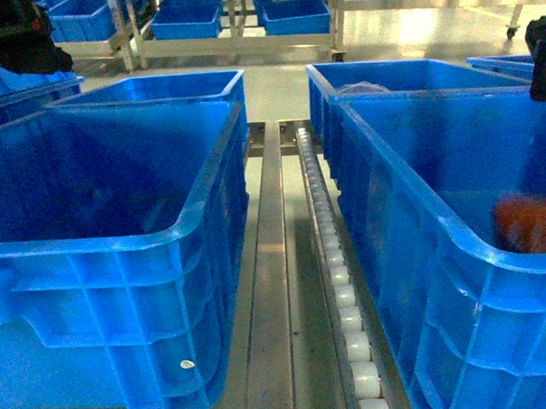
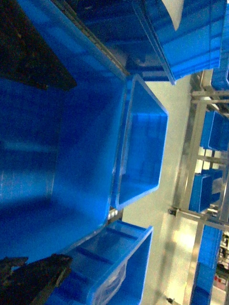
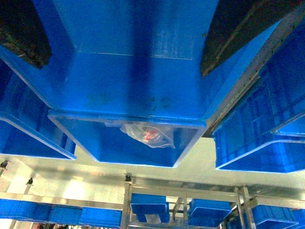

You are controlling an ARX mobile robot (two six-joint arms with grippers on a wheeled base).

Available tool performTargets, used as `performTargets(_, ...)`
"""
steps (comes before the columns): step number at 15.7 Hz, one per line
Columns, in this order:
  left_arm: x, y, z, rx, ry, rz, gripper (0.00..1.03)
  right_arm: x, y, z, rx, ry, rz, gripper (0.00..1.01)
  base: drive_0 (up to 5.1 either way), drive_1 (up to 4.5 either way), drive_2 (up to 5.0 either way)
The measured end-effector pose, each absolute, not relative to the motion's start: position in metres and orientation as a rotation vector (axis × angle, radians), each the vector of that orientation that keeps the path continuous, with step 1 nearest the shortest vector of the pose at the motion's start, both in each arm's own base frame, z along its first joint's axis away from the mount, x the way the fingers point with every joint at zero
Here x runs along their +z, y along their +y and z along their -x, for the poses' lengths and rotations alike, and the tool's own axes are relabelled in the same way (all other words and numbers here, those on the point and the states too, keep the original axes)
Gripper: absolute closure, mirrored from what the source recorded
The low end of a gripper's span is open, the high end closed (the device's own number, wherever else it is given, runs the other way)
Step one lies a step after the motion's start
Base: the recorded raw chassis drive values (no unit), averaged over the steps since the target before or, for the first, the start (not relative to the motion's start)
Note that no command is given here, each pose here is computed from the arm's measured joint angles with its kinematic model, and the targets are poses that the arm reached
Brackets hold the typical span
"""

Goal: Sort blue parts and orange caps into right shelf containers

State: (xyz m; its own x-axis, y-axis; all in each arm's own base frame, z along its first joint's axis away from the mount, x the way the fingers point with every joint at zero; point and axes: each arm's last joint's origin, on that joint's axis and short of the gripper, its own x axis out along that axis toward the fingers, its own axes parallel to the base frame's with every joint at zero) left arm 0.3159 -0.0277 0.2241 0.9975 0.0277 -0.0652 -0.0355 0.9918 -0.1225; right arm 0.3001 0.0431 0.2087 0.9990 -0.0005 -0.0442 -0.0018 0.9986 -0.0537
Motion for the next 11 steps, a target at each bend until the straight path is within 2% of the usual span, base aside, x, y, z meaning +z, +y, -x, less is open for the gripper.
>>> performTargets(1, 0.223, -0.025, -0.316, 0.044, 0.070, 0.124, 0.05, 0.207, 0.043, -0.300, 0.001, 0.053, 0.065, 0.04, 0.0, 0.00, 0.0)
performTargets(2, 0.223, -0.025, -0.312, 0.014, 0.009, 0.103, 0.12, 0.207, 0.042, -0.296, 0.000, -0.002, 0.043, 0.10, 0.0, 0.00, 0.0)
performTargets(4, 0.209, -0.019, -0.278, -0.002, 0.000, 0.035, 0.38, 0.194, 0.031, -0.265, 0.003, 0.008, 0.019, 0.38, 0.0, 0.00, 0.0)
performTargets(9, 0.187, 0.001, -0.216, 0.009, 0.008, 0.018, 1.01, 0.179, 0.013, -0.207, -0.001, 0.014, 0.016, 1.00, 0.0, 0.00, 0.0)
performTargets(11, 0.181, 0.000, -0.197, 0.003, 0.013, 0.017, 1.01, 0.175, 0.003, -0.189, 0.011, 0.013, 0.011, 0.99, 0.0, 0.00, 0.0)
